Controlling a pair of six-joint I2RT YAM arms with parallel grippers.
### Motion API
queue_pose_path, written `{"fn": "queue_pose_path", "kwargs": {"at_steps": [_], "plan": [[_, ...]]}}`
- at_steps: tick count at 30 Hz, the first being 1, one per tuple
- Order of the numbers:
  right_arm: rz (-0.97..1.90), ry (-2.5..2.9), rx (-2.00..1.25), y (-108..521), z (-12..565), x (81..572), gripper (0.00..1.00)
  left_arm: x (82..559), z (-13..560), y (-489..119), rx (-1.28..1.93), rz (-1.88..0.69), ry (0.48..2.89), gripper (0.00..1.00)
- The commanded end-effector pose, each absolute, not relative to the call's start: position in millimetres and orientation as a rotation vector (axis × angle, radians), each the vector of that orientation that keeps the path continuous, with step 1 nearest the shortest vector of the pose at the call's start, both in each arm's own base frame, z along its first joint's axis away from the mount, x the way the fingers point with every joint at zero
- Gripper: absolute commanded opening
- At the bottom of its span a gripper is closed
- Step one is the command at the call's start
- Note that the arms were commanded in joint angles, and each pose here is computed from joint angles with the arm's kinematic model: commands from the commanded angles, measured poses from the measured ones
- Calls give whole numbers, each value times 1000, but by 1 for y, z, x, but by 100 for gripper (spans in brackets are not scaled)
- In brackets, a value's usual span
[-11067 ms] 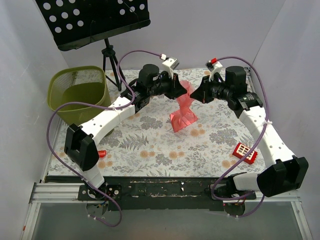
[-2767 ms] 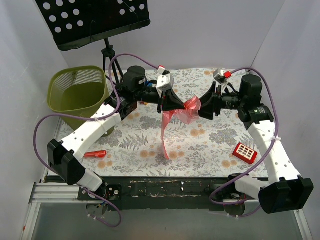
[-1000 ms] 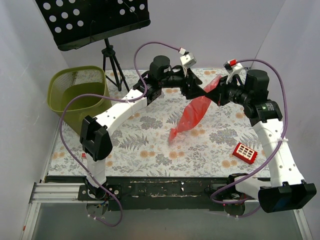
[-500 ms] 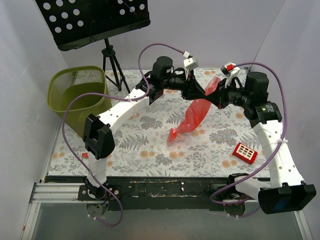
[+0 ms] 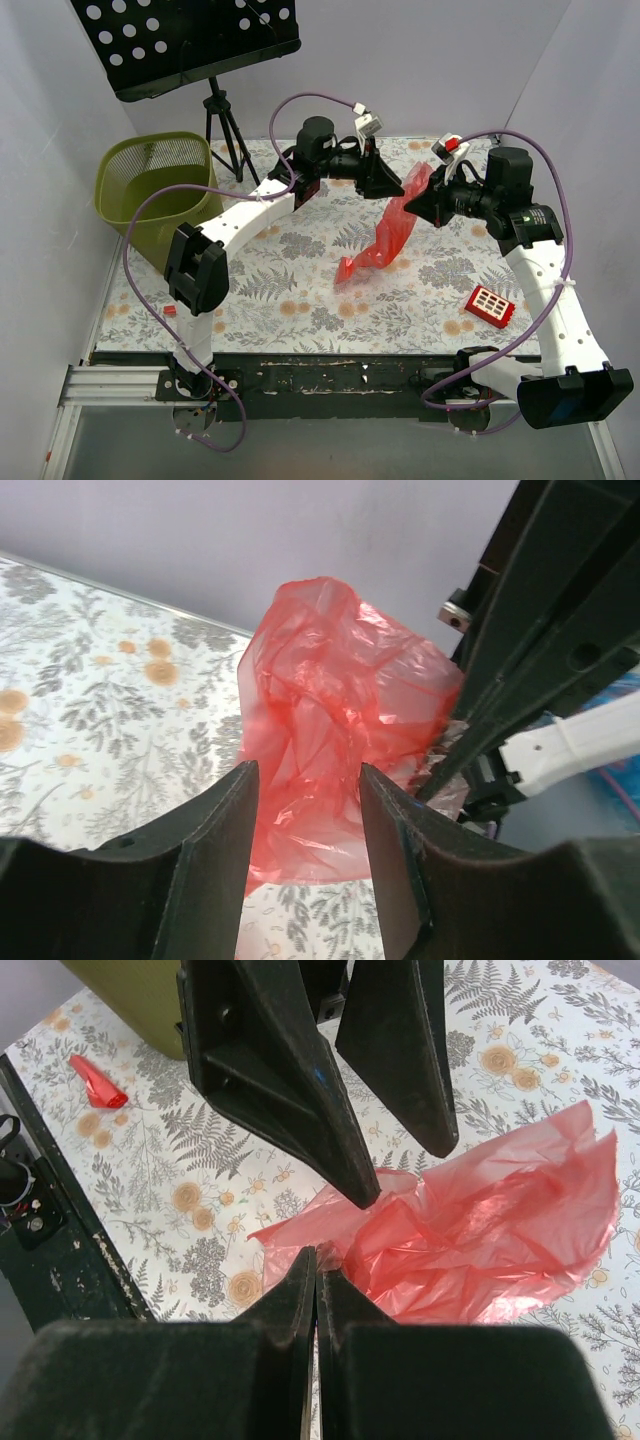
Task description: Put the trash bags into the trash bin
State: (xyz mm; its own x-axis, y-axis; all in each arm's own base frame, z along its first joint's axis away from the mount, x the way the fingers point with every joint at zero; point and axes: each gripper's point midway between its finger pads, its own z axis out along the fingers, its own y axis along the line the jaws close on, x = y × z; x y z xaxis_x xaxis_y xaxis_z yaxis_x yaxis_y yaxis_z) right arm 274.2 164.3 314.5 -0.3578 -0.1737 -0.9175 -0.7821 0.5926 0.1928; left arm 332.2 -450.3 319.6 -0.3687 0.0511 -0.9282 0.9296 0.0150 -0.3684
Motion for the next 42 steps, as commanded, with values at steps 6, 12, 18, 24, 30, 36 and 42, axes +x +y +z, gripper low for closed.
{"fn": "queue_pose_path", "kwargs": {"at_steps": [6, 12, 18, 24, 30, 36, 42], "plan": [[773, 1788, -800, 165, 337, 267, 1, 291, 338, -438, 1173, -1729, 1401, 39], [800, 1786, -801, 168, 336, 268, 1, 294, 334, -441, 1165, -1670, 1418, 39], [816, 1787, -808, 170, 335, 266, 1, 301, 329, -444, 1145, -1646, 1436, 31], [791, 1818, -774, 166, 329, 271, 1, 304, 330, -443, 1138, -1594, 1447, 0], [476, 1960, -396, 112, 312, 319, 1, 321, 360, -412, 952, -1276, 1464, 0], [383, 2011, -142, 74, 310, 348, 1, 310, 334, -374, 846, -1121, 1510, 0], [529, 2005, -211, 94, 308, 346, 1, 298, 317, -373, 880, -1149, 1519, 0]]}}
